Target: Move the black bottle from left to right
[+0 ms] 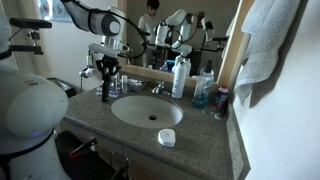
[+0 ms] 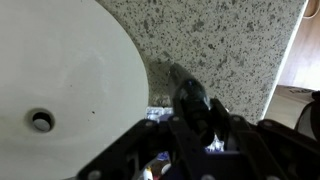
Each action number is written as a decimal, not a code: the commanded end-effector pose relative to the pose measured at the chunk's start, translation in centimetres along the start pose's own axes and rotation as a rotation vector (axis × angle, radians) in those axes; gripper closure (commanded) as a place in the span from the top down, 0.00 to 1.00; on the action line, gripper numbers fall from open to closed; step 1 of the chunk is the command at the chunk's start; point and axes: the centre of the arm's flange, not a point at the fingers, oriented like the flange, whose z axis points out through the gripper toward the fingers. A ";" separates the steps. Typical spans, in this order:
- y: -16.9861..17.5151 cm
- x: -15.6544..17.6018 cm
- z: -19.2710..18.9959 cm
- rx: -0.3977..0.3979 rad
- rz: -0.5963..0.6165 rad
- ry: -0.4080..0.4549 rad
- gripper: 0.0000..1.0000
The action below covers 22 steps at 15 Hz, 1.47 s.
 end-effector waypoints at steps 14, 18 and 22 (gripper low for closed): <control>18.7 -7.3 -13.2 -0.207 0.454 0.183 0.14; 25.5 -9.9 -15.5 -0.303 0.559 0.207 0.14; 31.9 -12.1 -16.6 -0.349 0.656 0.219 0.14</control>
